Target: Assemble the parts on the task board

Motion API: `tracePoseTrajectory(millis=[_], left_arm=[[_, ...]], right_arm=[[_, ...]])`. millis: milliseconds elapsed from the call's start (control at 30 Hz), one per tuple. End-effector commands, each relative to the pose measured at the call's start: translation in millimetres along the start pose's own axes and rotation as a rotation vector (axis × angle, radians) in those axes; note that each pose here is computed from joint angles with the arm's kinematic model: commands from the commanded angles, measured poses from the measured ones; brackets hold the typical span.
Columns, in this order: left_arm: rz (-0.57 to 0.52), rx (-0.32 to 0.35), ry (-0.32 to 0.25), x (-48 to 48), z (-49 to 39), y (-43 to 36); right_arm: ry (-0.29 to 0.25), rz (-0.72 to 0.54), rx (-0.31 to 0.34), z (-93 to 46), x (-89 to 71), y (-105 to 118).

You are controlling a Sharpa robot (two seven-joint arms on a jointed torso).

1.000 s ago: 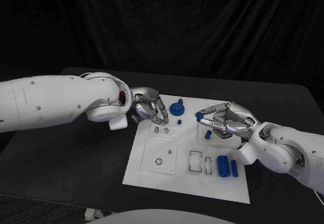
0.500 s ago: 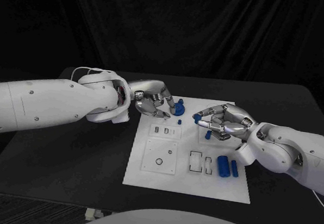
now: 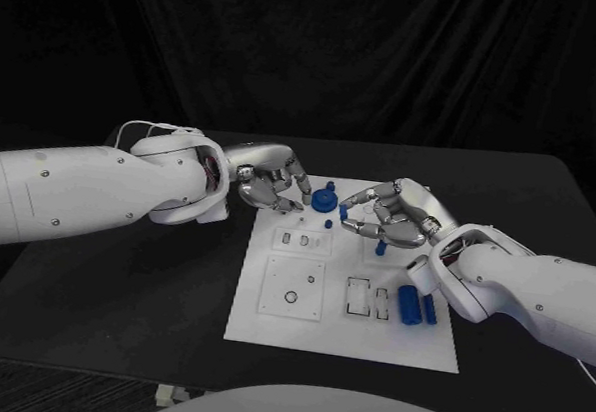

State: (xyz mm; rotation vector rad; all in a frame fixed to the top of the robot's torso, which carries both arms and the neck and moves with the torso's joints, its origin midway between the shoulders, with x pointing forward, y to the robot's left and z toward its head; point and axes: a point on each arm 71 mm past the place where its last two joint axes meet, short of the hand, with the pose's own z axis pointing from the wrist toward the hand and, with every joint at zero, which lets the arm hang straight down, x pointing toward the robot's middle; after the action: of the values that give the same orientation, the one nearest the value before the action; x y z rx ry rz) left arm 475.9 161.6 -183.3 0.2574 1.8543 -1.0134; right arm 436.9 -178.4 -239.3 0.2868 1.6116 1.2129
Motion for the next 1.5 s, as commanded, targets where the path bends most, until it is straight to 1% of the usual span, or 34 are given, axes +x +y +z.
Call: tracePoseTrajectory(millis=[33,167,400,733,900,1067,1500], left_arm=[[-0.016,0.001,-0.010,-0.2,-0.2,-0.3],[-0.029,-0.010,-0.008,-0.5,-1.2,1.6],[-0.035,-0.026,-0.001,-0.6,-2.8,4.4],[-0.040,-0.042,0.021,1.3,-2.9,6.4],[-0.042,-0.048,0.030,2.7,-2.4,6.9],[-0.044,-0.053,0.038,3.9,-2.1,7.1],[-0.047,-0.059,0.051,6.2,-0.9,7.3]], right_arm=[[-0.156,-0.198,-0.082,-0.2,-4.2,10.3],[-0.179,-0.223,-0.088,3.4,3.1,14.8],[-0.163,-0.213,-0.063,9.0,14.7,12.1],[-0.101,-0.157,-0.017,11.7,35.0,2.9],[-0.051,-0.131,0.011,13.3,43.5,-0.2],[-0.018,-0.124,0.037,15.1,46.4,-4.7],[0.013,-0.118,0.095,16.7,46.3,-8.2]])
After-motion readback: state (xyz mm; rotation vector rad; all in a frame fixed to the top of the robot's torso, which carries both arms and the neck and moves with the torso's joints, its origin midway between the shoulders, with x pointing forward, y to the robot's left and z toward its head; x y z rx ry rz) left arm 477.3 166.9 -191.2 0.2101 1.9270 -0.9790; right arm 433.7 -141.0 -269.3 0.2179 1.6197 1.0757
